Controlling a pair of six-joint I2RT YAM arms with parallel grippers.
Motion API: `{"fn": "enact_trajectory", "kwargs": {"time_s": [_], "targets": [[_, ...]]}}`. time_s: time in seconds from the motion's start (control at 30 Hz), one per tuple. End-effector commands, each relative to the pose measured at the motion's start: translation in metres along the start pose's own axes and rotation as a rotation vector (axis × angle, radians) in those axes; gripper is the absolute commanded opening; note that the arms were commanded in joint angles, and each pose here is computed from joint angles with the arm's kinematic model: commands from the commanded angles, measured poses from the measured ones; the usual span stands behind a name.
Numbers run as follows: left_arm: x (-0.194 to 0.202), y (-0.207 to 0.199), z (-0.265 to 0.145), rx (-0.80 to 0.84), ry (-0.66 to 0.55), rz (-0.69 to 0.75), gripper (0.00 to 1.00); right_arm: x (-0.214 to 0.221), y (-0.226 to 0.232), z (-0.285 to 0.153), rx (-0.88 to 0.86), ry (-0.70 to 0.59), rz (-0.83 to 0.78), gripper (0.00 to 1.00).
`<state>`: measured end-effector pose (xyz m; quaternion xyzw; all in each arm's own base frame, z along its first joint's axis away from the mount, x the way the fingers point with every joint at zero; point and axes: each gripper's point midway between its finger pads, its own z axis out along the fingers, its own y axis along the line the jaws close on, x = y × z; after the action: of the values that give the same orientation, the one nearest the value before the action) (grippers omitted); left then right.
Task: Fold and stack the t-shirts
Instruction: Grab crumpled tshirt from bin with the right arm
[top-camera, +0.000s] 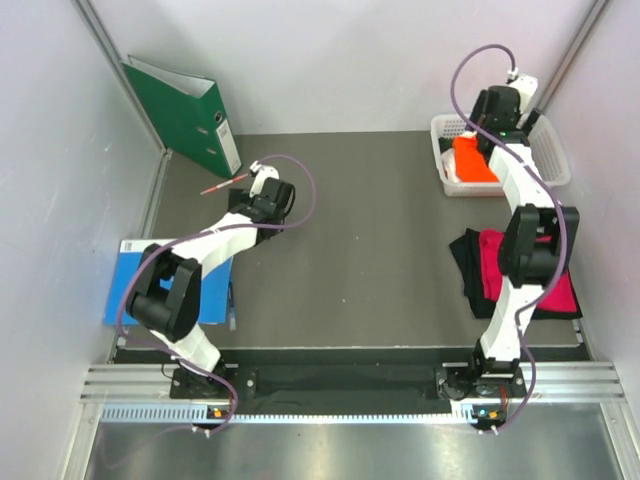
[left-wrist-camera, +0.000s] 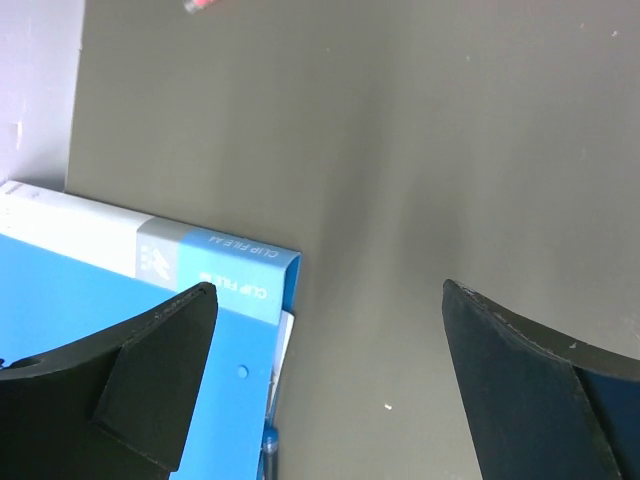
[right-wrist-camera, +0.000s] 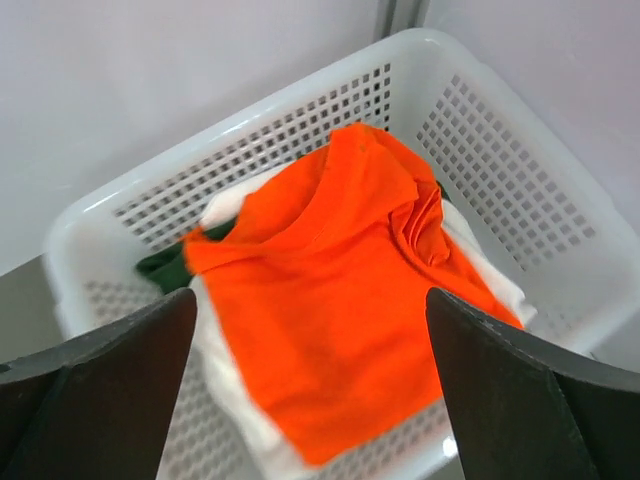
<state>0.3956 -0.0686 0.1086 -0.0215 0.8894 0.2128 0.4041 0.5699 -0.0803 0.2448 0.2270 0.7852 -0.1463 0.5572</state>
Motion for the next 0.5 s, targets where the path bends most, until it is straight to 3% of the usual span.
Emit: {"fn": "enact_trajectory", "kwargs": {"time_s": [0.0,0.17,0.47], "targets": [[-0.027,0.006,-0.015,0.034,-0.102,-0.064,0.98,0.008,-0.025,0.048,-0.035,0.083,0.079,0.97],[-0.03,0.005,-0.019,0.055,-0.115,-0.074,0.98,0.028,-0.059,0.084,-0.058,0.137,0.197,0.97],[-0.031,-0.011,-0.024,0.16,-0.126,-0.098,0.98,0.061,-0.072,0.114,-0.026,0.218,0.204,0.96]]}}
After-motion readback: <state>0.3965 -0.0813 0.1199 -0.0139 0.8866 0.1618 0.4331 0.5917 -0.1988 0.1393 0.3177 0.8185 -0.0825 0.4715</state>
